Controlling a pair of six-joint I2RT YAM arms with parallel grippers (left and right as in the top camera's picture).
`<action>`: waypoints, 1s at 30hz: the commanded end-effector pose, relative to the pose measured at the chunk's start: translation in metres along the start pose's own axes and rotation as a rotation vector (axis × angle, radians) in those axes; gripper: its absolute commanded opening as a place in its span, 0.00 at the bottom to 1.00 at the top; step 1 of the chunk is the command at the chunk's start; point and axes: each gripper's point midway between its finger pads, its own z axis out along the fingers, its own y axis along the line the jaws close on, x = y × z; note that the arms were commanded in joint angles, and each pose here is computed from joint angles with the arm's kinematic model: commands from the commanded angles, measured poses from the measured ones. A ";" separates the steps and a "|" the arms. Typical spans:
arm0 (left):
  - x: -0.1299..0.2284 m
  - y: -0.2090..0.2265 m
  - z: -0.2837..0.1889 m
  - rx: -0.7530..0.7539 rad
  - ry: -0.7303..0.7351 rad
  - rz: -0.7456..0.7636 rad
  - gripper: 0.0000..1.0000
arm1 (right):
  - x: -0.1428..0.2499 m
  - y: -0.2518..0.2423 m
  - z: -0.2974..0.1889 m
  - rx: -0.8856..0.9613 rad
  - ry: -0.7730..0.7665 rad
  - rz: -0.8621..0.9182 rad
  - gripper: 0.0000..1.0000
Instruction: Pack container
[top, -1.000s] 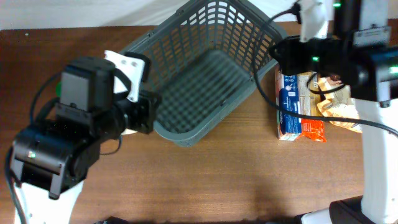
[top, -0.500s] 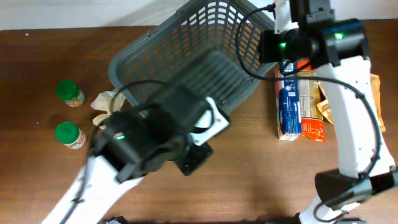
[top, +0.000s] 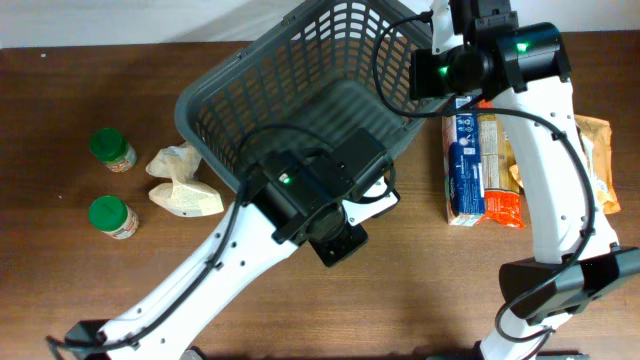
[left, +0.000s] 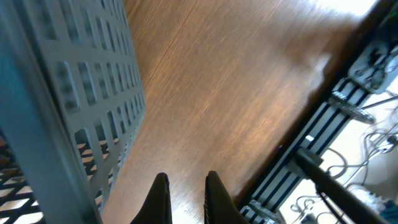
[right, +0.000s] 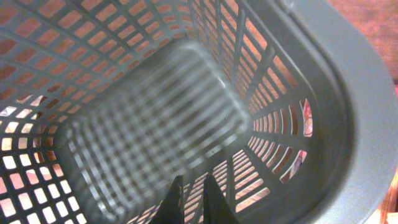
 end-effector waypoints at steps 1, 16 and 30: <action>0.000 0.009 0.008 -0.050 0.036 0.028 0.02 | 0.002 -0.002 0.003 0.018 0.014 0.007 0.04; 0.010 0.057 0.009 -0.119 0.060 -0.097 0.02 | 0.039 -0.018 0.023 0.085 0.155 0.021 0.04; 0.031 0.121 0.003 -0.168 0.045 -0.315 0.02 | 0.071 -0.021 0.014 0.103 0.283 0.033 0.04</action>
